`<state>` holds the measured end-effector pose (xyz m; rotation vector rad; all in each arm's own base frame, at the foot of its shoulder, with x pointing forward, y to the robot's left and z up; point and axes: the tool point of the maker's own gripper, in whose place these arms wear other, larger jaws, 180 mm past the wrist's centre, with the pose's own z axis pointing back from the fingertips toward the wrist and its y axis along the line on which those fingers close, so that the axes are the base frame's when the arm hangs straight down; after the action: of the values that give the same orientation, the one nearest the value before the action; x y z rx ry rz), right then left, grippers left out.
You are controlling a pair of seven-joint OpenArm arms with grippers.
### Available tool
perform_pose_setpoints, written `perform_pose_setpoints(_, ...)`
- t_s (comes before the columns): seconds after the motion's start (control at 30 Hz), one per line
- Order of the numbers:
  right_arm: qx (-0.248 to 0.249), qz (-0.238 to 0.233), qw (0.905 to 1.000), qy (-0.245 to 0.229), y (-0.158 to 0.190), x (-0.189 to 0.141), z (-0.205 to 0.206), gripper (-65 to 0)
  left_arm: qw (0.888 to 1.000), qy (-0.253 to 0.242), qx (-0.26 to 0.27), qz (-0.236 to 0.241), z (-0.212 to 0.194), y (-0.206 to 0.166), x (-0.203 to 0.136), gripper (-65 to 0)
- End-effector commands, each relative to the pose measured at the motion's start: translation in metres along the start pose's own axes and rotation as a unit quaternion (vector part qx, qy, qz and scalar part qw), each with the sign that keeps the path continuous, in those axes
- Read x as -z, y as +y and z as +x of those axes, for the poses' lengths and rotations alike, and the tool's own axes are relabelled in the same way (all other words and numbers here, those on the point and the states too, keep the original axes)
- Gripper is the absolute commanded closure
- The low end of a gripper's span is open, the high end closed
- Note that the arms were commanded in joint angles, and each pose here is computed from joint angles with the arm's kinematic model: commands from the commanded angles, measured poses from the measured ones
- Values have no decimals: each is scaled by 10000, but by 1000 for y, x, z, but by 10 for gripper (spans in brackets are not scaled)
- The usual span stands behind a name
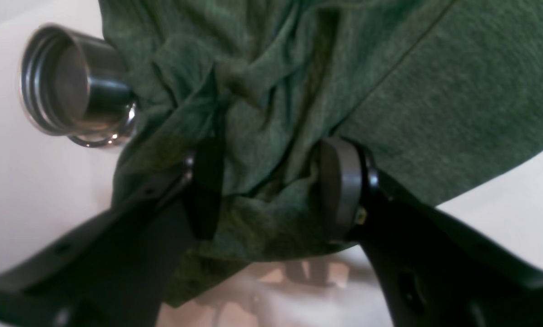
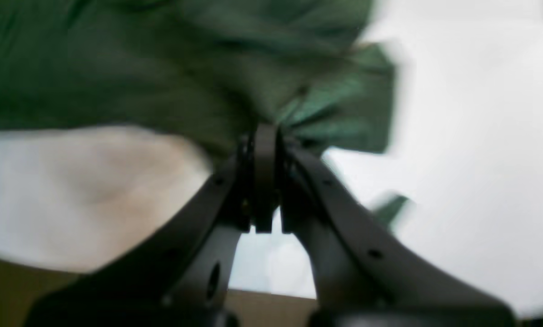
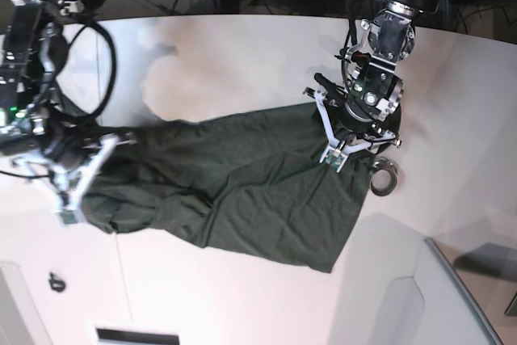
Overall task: Layout the t-shirt on the table in an organized manner, then fold the t-shirt properly
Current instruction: 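Pull the shirt fabric with the right gripper away from the left gripper, then lift the shirt end with the right gripper and pull it away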
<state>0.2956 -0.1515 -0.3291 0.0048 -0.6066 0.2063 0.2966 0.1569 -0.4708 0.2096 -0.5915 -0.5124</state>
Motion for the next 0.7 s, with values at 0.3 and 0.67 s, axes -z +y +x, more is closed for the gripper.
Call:
perform_pose_setpoints(0.3,-1791,1277,9704,-1000,136,21,94,0,9998,-126,-3,131,8,9,-2,-319)
perform_pose_setpoints(0.67,-1579,1423,9763,-406,138,110,119,-419,9999,-102,-3,129,5,8,-2,-319)
